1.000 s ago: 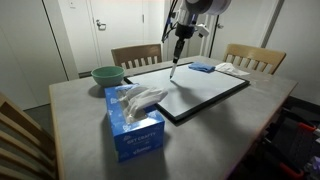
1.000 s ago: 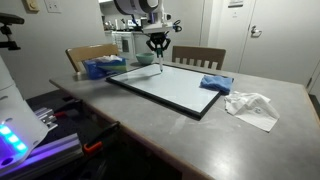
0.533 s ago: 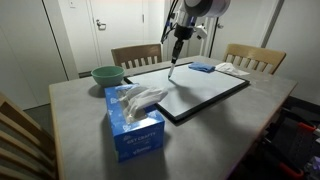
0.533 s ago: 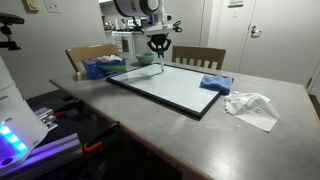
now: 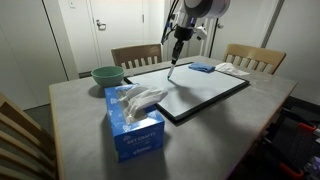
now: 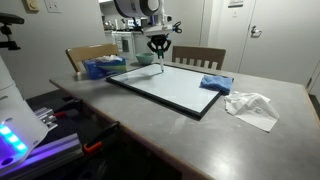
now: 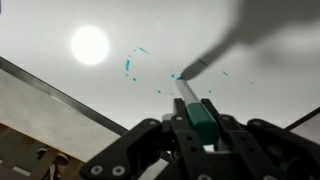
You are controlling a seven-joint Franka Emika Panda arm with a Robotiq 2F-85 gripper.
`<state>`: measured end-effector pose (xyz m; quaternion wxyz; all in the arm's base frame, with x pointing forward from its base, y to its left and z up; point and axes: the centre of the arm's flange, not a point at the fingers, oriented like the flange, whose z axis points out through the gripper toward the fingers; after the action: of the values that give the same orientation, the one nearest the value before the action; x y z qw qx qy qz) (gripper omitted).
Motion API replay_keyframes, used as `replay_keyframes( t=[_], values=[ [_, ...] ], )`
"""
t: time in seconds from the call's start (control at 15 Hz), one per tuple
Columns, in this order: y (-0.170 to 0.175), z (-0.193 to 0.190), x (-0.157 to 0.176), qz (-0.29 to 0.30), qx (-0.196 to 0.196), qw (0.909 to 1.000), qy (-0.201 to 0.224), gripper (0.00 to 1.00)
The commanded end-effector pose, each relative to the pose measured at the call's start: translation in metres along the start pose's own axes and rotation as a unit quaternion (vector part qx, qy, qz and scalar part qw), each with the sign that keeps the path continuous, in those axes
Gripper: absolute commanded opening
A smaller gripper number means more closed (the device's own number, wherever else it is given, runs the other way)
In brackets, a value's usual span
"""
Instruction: Use the marker to write number ten on the white board
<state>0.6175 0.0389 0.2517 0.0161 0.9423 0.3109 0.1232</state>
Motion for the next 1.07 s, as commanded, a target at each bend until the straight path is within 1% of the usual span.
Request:
replay_keyframes(
  t=[0.0, 0.33, 0.6, 0.8, 1.0],
  values=[
    [0.0008, 0.0072, -0.0011, 0.006, 0.012, 0.9997, -0.023, 0.05],
    [0.0011, 0.0047, 0.0020, 0.007, 0.032, 0.9970, -0.070, 0.05],
    [0.0034, 0.0024, 0.0036, 0.007, 0.054, 0.9932, -0.103, 0.05],
    [0.0034, 0.0014, 0.0026, 0.007, 0.070, 0.9897, -0.125, 0.05],
    [0.0028, 0.0009, 0.0019, 0.007, 0.077, 0.9872, -0.139, 0.05]
  ],
)
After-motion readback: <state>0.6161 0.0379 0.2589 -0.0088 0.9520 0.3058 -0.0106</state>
